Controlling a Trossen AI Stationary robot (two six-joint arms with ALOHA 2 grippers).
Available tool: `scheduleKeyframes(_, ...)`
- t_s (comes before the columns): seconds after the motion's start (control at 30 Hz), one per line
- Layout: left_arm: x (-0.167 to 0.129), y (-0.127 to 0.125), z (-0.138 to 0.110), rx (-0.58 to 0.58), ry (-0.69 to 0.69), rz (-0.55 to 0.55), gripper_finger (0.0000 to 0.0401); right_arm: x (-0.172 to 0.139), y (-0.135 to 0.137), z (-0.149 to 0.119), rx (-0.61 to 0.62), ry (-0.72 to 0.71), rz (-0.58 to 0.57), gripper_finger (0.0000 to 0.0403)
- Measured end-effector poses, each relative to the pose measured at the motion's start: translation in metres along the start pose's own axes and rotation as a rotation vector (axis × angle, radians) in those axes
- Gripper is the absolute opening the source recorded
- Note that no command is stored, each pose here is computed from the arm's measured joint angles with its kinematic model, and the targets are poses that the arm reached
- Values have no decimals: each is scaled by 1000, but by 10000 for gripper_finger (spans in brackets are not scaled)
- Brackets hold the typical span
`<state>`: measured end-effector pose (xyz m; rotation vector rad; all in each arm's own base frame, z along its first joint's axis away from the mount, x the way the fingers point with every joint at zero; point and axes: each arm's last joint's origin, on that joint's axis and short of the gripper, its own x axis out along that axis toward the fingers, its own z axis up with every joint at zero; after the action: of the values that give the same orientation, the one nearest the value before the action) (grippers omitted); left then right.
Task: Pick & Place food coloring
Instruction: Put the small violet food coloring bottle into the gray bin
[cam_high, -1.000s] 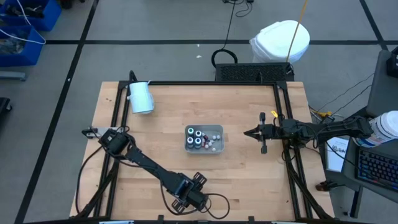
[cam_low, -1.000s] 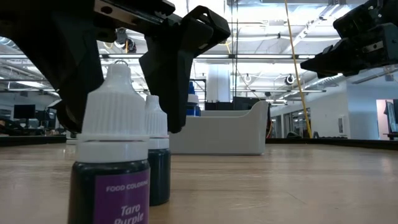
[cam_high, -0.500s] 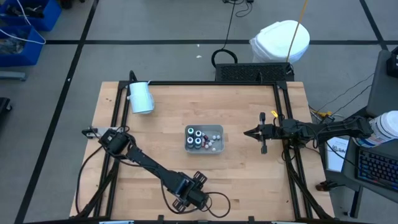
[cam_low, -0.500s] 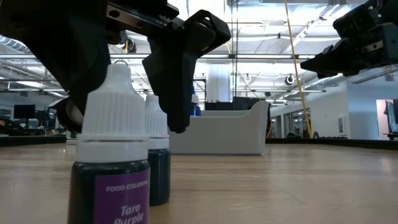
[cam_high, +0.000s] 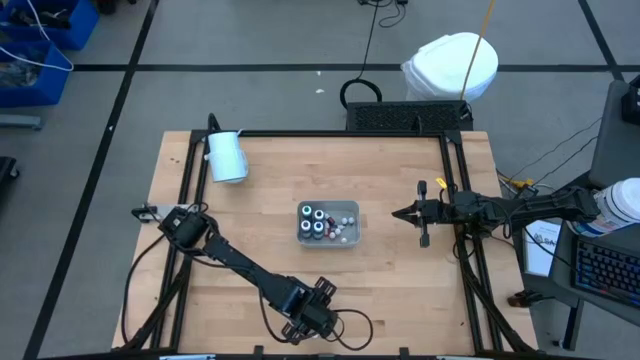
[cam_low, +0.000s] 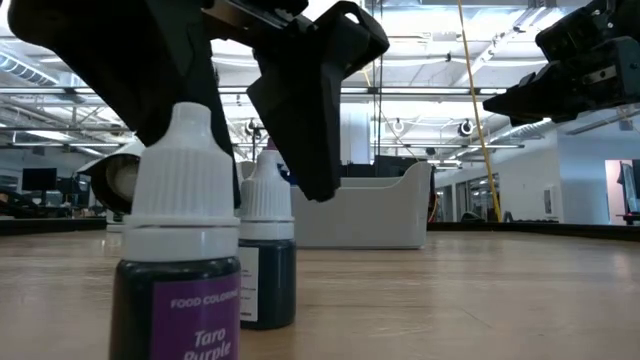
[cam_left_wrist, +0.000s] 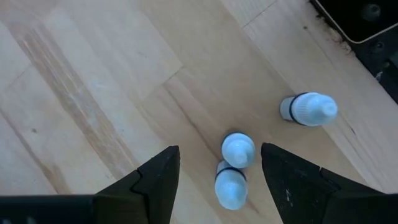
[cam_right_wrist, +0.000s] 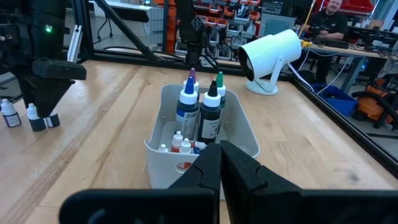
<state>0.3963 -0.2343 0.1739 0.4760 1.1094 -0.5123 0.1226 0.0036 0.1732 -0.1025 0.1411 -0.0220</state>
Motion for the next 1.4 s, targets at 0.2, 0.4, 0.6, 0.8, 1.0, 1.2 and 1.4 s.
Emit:
scheduleKeyframes(0.2,0,0,-1,-7,6,-9,227,0,0,0,-1,0,0,0)
scheduleKeyframes(0.4,0,-1,-3,-37,27,-39,227,0,0,0,0,0,0,0)
scheduleKeyframes(0.6,0,-2,-3,-49,26,-59,227,0,0,0,0,0,0,0)
scheduleKeyframes(0.8,0,1,-3,-75,28,-55,227,0,0,0,1,0,0,0)
scheduleKeyframes(1.0,0,1,-3,-77,28,-56,227,0,0,0,1,0,0,0)
scheduleKeyframes(1.2,0,1,-3,-55,27,-56,227,0,0,0,0,0,0,0)
scheduleKeyframes(1.4,0,1,-3,-53,27,-55,227,0,0,0,1,1,0,0)
